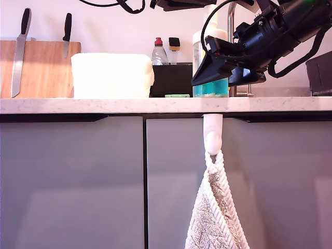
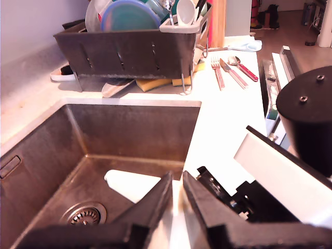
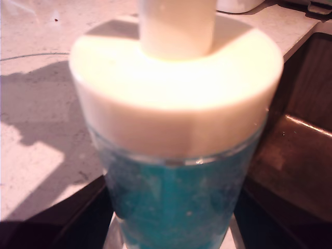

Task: Press the soap dispenser from the top, so some soap is dispensed

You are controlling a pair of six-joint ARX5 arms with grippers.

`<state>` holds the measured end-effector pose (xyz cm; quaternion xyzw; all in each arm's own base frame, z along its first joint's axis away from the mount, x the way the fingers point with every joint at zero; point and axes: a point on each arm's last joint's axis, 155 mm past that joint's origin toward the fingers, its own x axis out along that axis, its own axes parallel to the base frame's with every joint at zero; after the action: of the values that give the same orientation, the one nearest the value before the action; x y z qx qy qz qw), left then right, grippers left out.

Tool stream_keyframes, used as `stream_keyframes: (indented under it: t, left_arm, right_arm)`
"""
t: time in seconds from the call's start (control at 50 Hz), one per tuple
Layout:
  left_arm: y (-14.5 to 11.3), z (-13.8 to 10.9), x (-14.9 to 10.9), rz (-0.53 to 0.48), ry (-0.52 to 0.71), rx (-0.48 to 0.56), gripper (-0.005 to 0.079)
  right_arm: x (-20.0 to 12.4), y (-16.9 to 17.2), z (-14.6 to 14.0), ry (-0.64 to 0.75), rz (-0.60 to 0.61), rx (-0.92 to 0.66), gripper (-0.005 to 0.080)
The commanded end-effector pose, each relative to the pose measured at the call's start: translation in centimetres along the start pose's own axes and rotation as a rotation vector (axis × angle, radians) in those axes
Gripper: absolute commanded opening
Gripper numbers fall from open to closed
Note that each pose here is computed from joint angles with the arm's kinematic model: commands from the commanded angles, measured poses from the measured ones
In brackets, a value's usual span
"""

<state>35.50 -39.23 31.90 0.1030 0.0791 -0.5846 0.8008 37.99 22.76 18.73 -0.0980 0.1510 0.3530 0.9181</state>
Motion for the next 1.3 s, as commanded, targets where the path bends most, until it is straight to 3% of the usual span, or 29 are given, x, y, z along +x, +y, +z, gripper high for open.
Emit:
stream_keyframes:
  t: [0.0, 0.28, 0.42, 0.76, 0.92, 1.1, 1.28]
  left_arm:
    - [-0.2, -9.9, 2.6, -0.036, 0.213, -0.135, 0.0047]
    - [-0.1, -10.6, 2.3, -0.038, 0.239, -0.147, 0.0047]
    - [0.1, -9.8, 2.5, -0.032, 0.209, -0.124, 0.0047]
    - [0.1, -3.2, 2.0, -0.076, 0.083, -0.064, 0.0047]
    - [-0.3, -1.4, 1.4, -0.099, 0.085, -0.071, 0.0054]
    - [0.3, 1.0, 0.4, -0.091, 0.061, -0.056, 0.0128]
    - [1.3, 3.4, -1.0, -0.073, 0.033, -0.043, 0.0131]
  right_arm:
    - [0.1, 0.3, -0.3, 0.013, 0.01, -0.006, 0.0328]
    - [0.1, 0.3, -0.3, 0.011, 0.01, -0.006, 0.0328]
    - [0.1, 0.3, -0.3, 0.01, 0.009, -0.007, 0.0328]
    - [0.1, 0.3, -0.2, 0.009, 0.009, -0.007, 0.0328]
    - [0.1, 0.3, -0.1, 0.003, 0.008, -0.009, 0.0328]
    - [0.1, 0.3, -0.1, 0.003, 0.008, -0.009, 0.0328]
    - [0.1, 0.3, -0.1, 0.003, 0.008, -0.009, 0.0328]
